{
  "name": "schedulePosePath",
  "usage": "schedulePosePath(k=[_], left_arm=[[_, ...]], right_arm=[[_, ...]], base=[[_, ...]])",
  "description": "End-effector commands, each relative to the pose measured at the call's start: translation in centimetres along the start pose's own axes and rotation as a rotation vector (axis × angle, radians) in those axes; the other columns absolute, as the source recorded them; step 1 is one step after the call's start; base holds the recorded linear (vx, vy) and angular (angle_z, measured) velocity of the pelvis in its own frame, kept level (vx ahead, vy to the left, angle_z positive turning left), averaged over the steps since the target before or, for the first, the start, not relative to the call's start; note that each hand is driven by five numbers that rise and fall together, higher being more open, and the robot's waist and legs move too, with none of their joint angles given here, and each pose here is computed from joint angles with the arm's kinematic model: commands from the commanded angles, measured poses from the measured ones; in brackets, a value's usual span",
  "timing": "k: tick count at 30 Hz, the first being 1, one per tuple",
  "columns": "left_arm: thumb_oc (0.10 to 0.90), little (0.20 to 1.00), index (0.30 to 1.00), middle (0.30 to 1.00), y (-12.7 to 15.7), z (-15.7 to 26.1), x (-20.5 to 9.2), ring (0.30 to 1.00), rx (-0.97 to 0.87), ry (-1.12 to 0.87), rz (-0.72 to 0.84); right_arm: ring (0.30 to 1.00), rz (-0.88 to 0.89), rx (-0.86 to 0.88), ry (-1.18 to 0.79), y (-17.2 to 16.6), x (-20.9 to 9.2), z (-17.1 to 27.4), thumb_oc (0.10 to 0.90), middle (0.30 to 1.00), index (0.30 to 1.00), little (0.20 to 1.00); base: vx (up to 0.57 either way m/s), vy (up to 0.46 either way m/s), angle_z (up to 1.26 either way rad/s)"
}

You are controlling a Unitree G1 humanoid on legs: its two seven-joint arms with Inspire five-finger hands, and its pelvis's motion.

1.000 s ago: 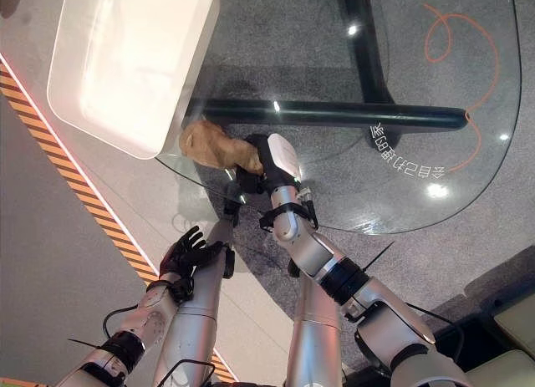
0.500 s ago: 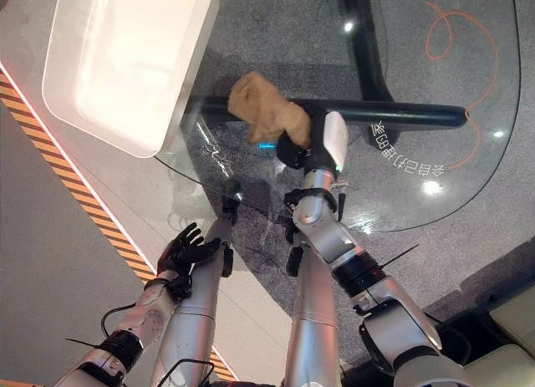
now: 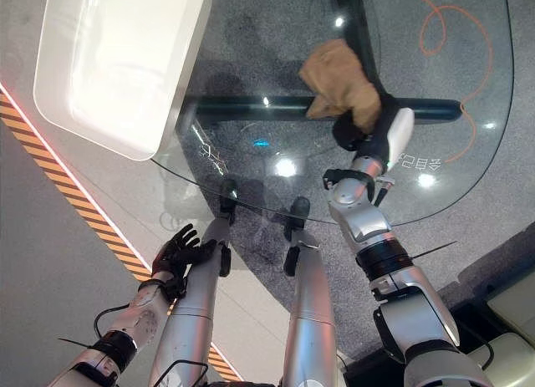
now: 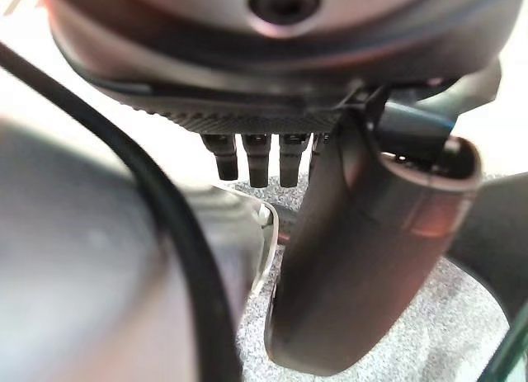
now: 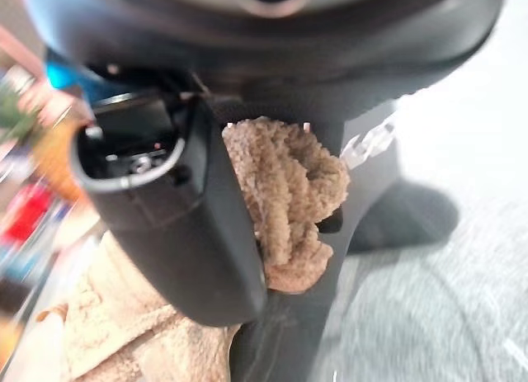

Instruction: Wipe the table with a cloth and put it in the basket.

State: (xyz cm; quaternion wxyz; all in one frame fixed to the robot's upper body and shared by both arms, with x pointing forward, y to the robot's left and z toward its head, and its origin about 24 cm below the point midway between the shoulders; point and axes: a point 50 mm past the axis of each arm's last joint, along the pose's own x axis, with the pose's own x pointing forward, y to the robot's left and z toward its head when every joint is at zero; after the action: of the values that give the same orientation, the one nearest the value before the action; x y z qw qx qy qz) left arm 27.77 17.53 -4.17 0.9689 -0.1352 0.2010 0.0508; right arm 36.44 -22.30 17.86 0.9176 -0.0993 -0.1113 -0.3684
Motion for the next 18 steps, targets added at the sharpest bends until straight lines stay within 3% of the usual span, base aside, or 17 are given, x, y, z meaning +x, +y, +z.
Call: schedulePosePath(k=[1, 8, 18], left_arm=[[0.8, 0.9, 0.9, 0.9, 1.2, -4.8, -3.0, 0.9, -0.043, 0.114, 0.035], [0.8, 0.9, 0.9, 0.9, 0.9, -4.1, -2.6, 0.9, -0.052, 0.092, 0.032], [0.8, 0.9, 0.9, 0.9, 0.3, -4.0, -2.4, 0.9, -0.061, 0.088, 0.022]], right_arm=[[0.3, -0.387, 0.009, 0.018, -8.7, 3.2, -1.8, 0.1, 0.3, 0.3, 0.2], [0.3, -0.491, 0.207, 0.039, -9.5, 3.1, -1.4, 0.1, 0.3, 0.3, 0.2], [0.3, -0.376, 0.217, -0.034, -7.3, 2.8, 0.6, 0.1, 0.3, 0.3, 0.2]], base=[[-0.01, -0.013, -0.04], [-0.01, -0.008, -0.03], [-0.01, 0.001, -0.03]])
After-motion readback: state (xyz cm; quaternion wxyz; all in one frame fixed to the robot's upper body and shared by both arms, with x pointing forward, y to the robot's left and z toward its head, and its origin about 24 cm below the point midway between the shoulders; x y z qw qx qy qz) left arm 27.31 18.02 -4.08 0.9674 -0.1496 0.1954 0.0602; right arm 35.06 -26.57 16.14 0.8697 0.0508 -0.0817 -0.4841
